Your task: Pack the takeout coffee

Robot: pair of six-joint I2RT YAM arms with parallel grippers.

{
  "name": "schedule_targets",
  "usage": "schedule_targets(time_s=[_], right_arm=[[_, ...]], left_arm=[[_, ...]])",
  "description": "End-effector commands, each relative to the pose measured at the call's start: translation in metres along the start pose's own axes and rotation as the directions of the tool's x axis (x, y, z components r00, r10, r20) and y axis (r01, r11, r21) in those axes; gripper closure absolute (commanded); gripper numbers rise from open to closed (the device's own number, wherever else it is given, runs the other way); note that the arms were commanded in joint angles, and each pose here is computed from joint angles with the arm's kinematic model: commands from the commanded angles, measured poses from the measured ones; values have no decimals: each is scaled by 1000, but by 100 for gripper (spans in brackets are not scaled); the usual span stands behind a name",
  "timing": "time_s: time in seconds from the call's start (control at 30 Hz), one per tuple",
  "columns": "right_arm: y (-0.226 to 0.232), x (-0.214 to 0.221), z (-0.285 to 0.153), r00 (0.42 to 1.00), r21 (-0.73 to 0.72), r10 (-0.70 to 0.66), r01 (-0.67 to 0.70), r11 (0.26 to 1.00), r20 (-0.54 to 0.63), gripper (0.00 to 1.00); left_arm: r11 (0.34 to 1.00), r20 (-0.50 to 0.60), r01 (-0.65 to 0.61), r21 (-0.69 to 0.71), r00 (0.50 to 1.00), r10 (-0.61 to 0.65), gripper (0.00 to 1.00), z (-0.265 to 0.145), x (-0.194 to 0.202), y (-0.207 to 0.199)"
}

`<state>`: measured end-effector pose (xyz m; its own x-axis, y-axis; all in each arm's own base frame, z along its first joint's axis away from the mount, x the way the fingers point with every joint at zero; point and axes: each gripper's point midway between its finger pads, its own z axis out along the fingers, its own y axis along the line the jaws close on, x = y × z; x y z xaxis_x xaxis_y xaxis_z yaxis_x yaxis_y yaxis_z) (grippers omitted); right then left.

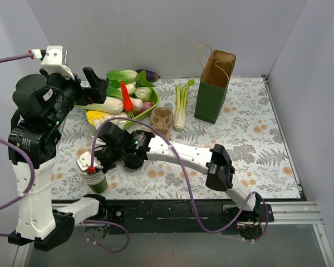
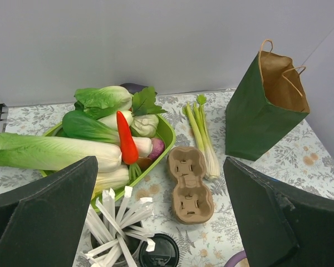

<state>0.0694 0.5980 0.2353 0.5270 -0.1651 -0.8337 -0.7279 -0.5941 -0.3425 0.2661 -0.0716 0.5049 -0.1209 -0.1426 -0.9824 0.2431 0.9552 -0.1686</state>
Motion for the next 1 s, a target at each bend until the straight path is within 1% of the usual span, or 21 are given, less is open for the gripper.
schedule_targets(time_s=[0.0, 0.13, 0.17, 0.2, 0.23, 0.3, 0.33, 0.4, 0.47, 0.53, 0.57, 0.63, 0.67, 0.73, 0.77, 0.8, 0.83, 0.87, 0.9, 0.93, 0.97], right_arm=[[-23, -30, -19, 993, 145, -111, 105, 984, 34, 99], [-36, -38, -23, 986, 202, -165, 156, 967, 30, 99], [-28, -21, -16, 992, 155, -130, 129, 979, -7, 99], [-27, -22, -15, 988, 130, -150, 151, 980, -18, 99], [-41, -45, -25, 986, 173, -169, 165, 971, 9, 99], [-58, -57, -31, 986, 245, -165, 152, 958, 31, 99], [-50, -38, -24, 989, 230, -150, 146, 962, 0, 99], [-43, -38, -24, 974, 221, -223, 225, 949, -35, 99], [-40, -51, -31, 976, 218, -220, 213, 952, 8, 99], [-39, -43, -29, 972, 223, -233, 232, 947, -21, 99], [-41, -48, -31, 971, 228, -238, 236, 944, -20, 99], [-60, -63, -48, 987, 281, -144, 118, 952, 73, 99], [-65, -61, -50, 986, 298, -152, 127, 946, 63, 99], [-59, -50, -42, 985, 267, -170, 160, 950, 15, 99], [-65, -60, -50, 994, 285, -87, 65, 956, 68, 99], [-73, -67, -62, 990, 285, -72, 36, 958, 117, 99], [-72, -65, -63, 992, 298, -65, 30, 954, 111, 99], [-64, -50, -56, 991, 272, -127, 109, 956, 48, 99], [-57, -52, -52, 989, 248, -141, 128, 960, 34, 99], [-61, -62, -58, 991, 262, -116, 95, 960, 66, 99], [-70, -80, -69, 987, 289, -56, 10, 957, 152, 99]], left_arm=[[1000, 1, -11, -13, 1000, 11, 2, -2, 2, 4], [1000, -7, -12, -14, 1000, 12, 2, -1, 4, 4], [1000, -5, -12, -14, 1000, 12, 2, -1, 4, 4], [1000, -6, -12, -12, 1000, 12, 2, -1, 4, 4], [1000, -9, -12, -11, 1000, 12, 2, 0, 5, 4], [1000, -7, -12, -12, 1000, 12, 2, -1, 4, 4], [1000, -8, -13, -14, 1000, 13, 2, 0, 5, 4], [1000, -8, -13, -14, 1000, 13, 2, 1, 6, 5], [1000, -11, -13, -18, 1000, 13, 2, 2, 6, 5], [1000, -12, -13, -18, 1000, 13, 2, 1, 7, 5], [1000, -14, -13, -17, 1000, 13, 2, 2, 8, 5], [1000, -13, -14, -16, 1000, 14, 2, 1, 7, 5], [1000, -8, -16, -19, 1000, 16, 2, 1, 6, 5], [999, -9, -24, -23, 1000, 24, 2, 1, 6, 7], [999, -8, -24, -26, 1000, 24, 2, 1, 6, 7], [999, -9, -25, -34, 1000, 25, 2, 1, 7, 9], [999, -7, -27, -37, 1000, 27, 2, 1, 6, 9], [999, -7, -30, -39, 1000, 30, 2, 1, 6, 10], [999, -10, -32, -40, 999, 31, 2, 2, 7, 10], [999, -8, -32, -40, 999, 31, 2, 2, 7, 10], [998, -8, -35, -43, 999, 34, 2, 1, 7, 11]])
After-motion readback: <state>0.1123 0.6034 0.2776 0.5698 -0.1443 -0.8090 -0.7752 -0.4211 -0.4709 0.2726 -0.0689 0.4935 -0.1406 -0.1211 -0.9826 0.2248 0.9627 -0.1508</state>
